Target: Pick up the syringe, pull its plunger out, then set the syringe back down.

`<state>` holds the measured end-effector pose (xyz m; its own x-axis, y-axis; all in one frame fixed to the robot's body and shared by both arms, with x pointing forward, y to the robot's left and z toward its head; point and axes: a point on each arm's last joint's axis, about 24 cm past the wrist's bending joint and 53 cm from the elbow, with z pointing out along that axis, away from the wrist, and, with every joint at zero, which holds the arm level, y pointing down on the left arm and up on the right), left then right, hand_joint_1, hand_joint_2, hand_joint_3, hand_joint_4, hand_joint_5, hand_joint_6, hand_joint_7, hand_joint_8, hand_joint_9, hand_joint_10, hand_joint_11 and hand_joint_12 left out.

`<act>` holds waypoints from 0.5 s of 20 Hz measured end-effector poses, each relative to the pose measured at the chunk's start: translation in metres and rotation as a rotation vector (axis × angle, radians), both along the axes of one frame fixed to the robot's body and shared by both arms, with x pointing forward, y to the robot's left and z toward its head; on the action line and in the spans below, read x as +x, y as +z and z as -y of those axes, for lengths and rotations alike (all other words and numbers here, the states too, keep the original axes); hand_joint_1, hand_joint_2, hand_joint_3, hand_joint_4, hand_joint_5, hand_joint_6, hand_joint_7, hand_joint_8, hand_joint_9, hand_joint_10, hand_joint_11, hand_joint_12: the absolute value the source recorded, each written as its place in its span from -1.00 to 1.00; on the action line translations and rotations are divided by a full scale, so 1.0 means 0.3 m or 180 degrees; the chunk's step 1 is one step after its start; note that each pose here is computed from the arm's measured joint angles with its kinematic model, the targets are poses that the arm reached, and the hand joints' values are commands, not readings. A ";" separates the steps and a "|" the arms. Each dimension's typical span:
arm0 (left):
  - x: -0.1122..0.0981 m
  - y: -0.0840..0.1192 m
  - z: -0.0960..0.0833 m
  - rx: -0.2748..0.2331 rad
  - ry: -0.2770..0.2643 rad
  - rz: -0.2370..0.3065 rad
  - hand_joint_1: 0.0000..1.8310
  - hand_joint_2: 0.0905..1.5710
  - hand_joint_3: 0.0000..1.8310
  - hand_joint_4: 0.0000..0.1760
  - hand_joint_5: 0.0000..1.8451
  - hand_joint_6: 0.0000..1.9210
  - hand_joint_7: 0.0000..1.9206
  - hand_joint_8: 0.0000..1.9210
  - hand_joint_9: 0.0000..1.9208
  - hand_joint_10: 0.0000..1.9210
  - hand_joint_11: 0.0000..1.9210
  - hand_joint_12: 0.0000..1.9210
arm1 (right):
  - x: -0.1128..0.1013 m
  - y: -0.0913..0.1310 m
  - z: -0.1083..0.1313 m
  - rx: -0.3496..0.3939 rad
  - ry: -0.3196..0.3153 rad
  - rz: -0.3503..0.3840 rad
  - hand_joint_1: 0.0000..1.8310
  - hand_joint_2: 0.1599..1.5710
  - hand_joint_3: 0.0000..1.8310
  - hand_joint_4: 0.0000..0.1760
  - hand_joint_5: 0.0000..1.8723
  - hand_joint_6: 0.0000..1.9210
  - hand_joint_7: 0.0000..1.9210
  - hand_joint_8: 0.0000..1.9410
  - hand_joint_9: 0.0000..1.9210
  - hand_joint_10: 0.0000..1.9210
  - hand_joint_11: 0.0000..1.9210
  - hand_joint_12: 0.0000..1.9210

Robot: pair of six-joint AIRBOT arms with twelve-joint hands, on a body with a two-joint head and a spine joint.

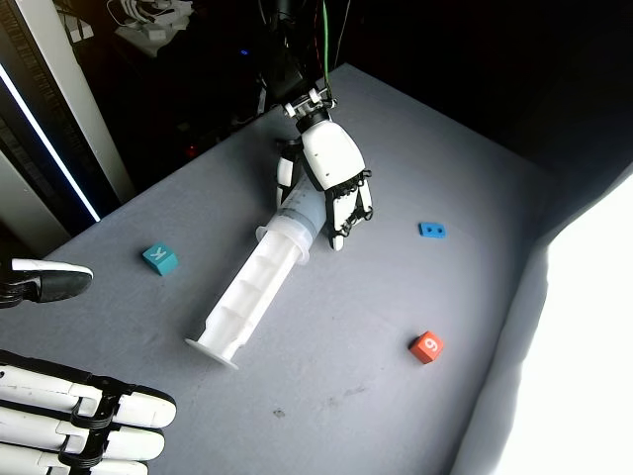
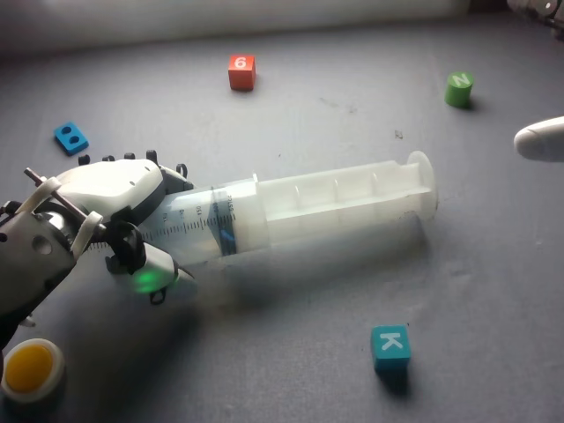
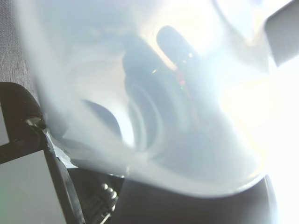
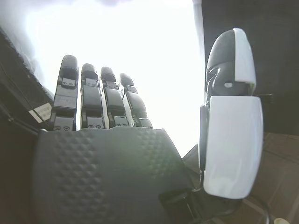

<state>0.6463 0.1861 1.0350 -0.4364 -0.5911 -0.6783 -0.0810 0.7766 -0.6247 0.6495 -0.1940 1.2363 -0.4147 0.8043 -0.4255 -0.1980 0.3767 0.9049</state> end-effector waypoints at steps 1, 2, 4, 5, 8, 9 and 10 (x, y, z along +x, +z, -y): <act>0.000 0.000 0.000 0.0000 0.0000 0.0000 0.18 0.32 -1.00 -1.00 -0.28 -1.00 -0.18 -1.00 -0.18 -0.97 -0.71 0.07 | 0.000 0.000 0.000 0.0000 0.0000 0.0000 -0.09 0.07 -1.00 -1.00 -1.00 -1.00 -0.95 -0.99 -0.95 -0.99 -1.00 -0.64; 0.000 0.000 0.000 0.0000 -0.0001 -0.0001 0.18 0.32 -1.00 -1.00 -0.28 -1.00 -0.18 -1.00 -0.18 -0.97 -0.71 0.07 | 0.000 0.000 0.000 0.0001 -0.0001 -0.0001 -0.09 0.07 -1.00 -1.00 -1.00 -1.00 -0.95 -0.99 -0.94 -0.99 -1.00 -0.64; 0.000 0.000 0.000 -0.0001 0.0001 -0.0001 0.13 0.34 -1.00 -1.00 -0.43 -1.00 -0.32 -1.00 -0.31 -1.00 -0.86 0.11 | 0.000 0.000 0.000 0.0001 -0.0001 -0.0001 -0.08 0.06 -1.00 -1.00 -1.00 -1.00 -0.94 -0.99 -0.93 -0.99 -1.00 -0.59; -0.002 -0.001 0.002 0.0000 -0.0008 -0.0005 0.05 0.33 -1.00 -1.00 -0.51 -1.00 -0.41 -1.00 -0.39 -1.00 -0.91 0.10 | 0.000 0.000 0.000 0.0001 -0.0001 -0.0001 -0.10 0.07 -1.00 -1.00 -1.00 -1.00 -0.95 -1.00 -0.94 -1.00 -1.00 -0.61; -0.011 -0.013 0.009 -0.0044 0.0002 -0.0072 -0.14 0.23 -1.00 -1.00 -0.79 -1.00 -0.73 -1.00 -0.69 -1.00 -1.00 -0.14 | 0.000 0.000 0.000 0.0001 0.0000 0.0001 -0.07 0.06 -1.00 -1.00 -1.00 -1.00 -0.94 -0.99 -0.94 -0.99 -1.00 -0.71; -0.012 -0.016 0.008 -0.0048 0.0007 -0.0087 -0.13 0.21 -1.00 -1.00 -0.83 -1.00 -0.76 -1.00 -0.72 -1.00 -1.00 -0.18 | 0.000 0.000 0.000 0.0001 0.0000 0.0001 -0.09 0.07 -1.00 -1.00 -1.00 -1.00 -0.95 -1.00 -0.95 -0.99 -1.00 -0.71; -0.010 -0.013 0.011 -0.0067 0.0012 -0.0092 -0.09 0.19 -1.00 -1.00 -0.86 -1.00 -0.80 -1.00 -0.76 -1.00 -1.00 -0.24 | 0.000 0.000 0.000 0.0000 0.0000 0.0000 -0.12 0.07 -1.00 -1.00 -1.00 -1.00 -0.95 -1.00 -0.95 -1.00 -1.00 -0.71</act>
